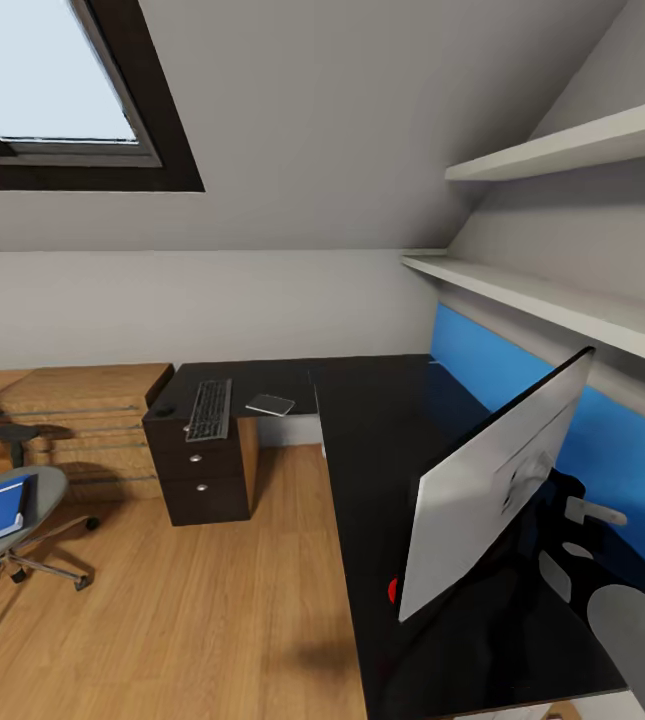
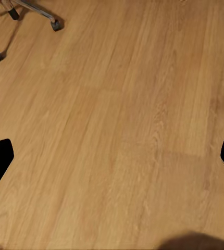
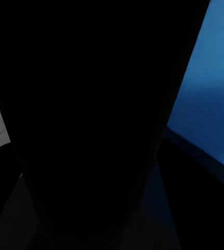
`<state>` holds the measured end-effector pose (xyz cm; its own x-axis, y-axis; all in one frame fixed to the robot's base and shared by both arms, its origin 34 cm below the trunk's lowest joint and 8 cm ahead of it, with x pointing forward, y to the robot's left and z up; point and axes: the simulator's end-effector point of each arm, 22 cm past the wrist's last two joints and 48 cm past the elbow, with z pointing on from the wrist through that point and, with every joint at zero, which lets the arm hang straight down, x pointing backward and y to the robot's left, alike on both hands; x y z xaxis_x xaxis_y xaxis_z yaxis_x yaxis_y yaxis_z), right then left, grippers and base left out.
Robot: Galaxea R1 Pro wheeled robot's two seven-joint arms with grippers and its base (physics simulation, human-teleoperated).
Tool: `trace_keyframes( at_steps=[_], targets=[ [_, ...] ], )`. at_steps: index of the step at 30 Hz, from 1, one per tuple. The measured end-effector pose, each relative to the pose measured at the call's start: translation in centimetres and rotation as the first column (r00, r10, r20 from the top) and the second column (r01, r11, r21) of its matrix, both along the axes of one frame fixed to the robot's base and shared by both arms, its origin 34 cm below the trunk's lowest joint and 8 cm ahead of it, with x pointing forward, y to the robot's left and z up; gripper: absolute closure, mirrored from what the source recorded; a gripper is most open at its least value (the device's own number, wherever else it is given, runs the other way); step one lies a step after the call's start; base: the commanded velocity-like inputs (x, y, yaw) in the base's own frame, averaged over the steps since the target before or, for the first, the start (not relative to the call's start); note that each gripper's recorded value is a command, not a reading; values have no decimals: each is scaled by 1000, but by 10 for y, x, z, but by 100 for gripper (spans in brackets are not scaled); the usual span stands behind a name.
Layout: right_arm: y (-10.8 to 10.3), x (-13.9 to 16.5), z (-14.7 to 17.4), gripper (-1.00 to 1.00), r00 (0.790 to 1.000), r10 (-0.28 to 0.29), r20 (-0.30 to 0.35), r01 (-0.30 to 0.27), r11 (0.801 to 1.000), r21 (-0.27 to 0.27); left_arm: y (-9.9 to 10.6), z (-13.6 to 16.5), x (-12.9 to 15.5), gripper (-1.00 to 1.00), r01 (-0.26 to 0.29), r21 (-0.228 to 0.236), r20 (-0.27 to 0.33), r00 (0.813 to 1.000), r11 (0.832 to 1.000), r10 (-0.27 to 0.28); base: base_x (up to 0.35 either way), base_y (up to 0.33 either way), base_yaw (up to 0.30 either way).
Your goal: In the bedroom, organize the workspace by keeping the computer under the desk, ensuring the monitor is on the desk, placing the keyboard on the desk next to the monitor, placing the mouse on the desk next to the keyboard, moving the folder from the swivel chair onto the desk next to the mouse, stacking the notebook on top of the folder with the pen on top of the notebook, and positioning the swivel chair next to the desk.
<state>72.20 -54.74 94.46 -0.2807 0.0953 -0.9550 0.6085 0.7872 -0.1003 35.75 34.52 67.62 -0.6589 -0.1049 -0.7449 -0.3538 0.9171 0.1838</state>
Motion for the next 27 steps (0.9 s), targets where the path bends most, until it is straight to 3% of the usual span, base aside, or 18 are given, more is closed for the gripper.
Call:
trace_keyframes(
  at_steps=[18, 21, 27],
  targets=[
    [0, 1, 0, 100, 1000, 2, 1, -2, 1000, -1, 0, -1, -2, -100, -2, 0, -7, 1000, 1000, 2, 72, 0, 0],
    [12, 6, 0, 100, 1000, 21, 2, -21, 1000, -1, 0, -1, -2, -100, -2, 0, -7, 1000, 1000, 2, 0, 0, 0],
    [14, 8, 1, 100, 1000, 26, 6, -26, 1000, -4, 1, -1, -2, -100, -2, 1, -6, 1000, 1000, 2, 0, 0, 0]
  ],
)
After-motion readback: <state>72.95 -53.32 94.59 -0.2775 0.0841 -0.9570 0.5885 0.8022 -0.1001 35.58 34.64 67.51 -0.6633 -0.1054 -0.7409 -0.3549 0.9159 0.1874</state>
